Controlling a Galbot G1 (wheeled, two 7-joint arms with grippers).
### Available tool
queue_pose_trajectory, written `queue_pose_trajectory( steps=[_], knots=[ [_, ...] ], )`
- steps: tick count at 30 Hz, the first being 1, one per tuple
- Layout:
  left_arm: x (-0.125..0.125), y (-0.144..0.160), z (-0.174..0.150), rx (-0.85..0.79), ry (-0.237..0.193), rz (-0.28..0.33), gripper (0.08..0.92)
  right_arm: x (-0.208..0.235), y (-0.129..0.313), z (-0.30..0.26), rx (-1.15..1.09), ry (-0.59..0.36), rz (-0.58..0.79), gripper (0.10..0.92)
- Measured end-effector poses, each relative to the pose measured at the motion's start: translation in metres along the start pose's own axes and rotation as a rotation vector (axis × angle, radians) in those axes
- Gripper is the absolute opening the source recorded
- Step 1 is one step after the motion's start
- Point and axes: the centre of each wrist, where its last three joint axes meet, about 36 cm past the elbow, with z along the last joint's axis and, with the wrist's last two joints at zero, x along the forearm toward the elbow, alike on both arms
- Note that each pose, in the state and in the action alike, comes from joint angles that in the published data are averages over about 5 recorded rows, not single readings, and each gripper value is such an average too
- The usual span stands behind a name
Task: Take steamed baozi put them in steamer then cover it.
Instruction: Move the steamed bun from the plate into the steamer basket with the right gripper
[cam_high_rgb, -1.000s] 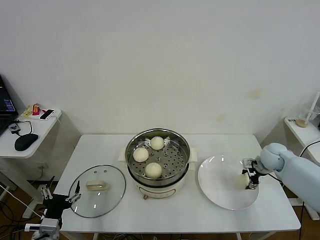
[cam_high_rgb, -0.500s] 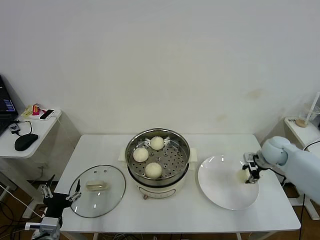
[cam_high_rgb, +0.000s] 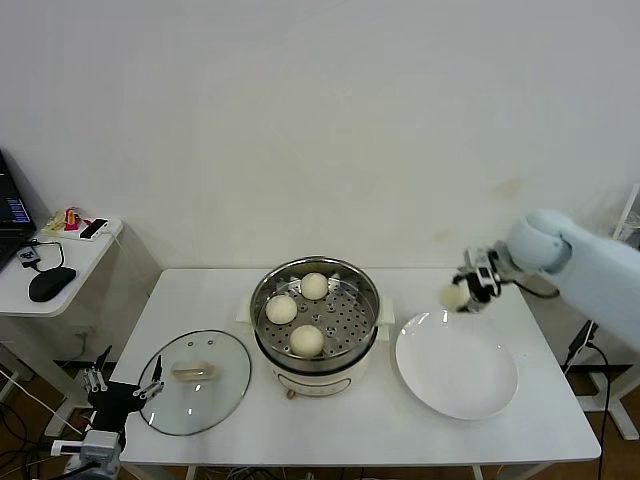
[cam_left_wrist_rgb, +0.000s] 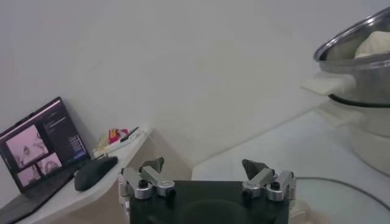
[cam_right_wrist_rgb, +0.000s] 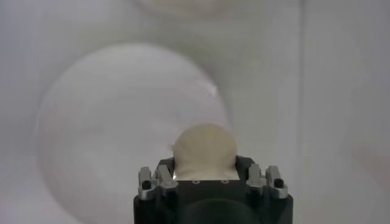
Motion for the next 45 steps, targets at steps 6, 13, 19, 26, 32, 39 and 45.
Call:
queue_pose_trajectory(
  steps=[6, 13, 19, 26, 32, 39, 45],
  knots=[
    [-0.002, 0.000, 0.002, 0.001, 0.003, -0.002, 0.823, 0.018, -0.022, -0.059, 0.027, -0.075, 0.008, 0.623],
    [-0.001, 0.001, 0.003, 0.002, 0.007, -0.008, 0.823, 0.009, -0.029, -0.121, 0.027, -0.135, -0.036, 0.628],
    [-0.001, 0.001, 0.004, 0.008, 0.007, -0.013, 0.823, -0.012, -0.026, -0.158, 0.012, -0.139, -0.077, 0.628],
    [-0.003, 0.003, 0.003, 0.008, 0.002, -0.019, 0.823, -0.046, -0.016, -0.183, -0.007, -0.108, -0.119, 0.625],
    [-0.005, 0.005, 0.004, 0.009, 0.002, -0.024, 0.823, -0.069, -0.008, -0.196, -0.019, -0.082, -0.140, 0.625],
    [-0.007, 0.006, 0.003, 0.010, -0.003, -0.027, 0.823, -0.086, -0.003, -0.203, -0.024, -0.054, -0.151, 0.628],
    [-0.007, 0.007, 0.003, 0.010, -0.003, -0.029, 0.823, -0.094, -0.001, -0.203, -0.028, -0.040, -0.156, 0.628]
  ],
)
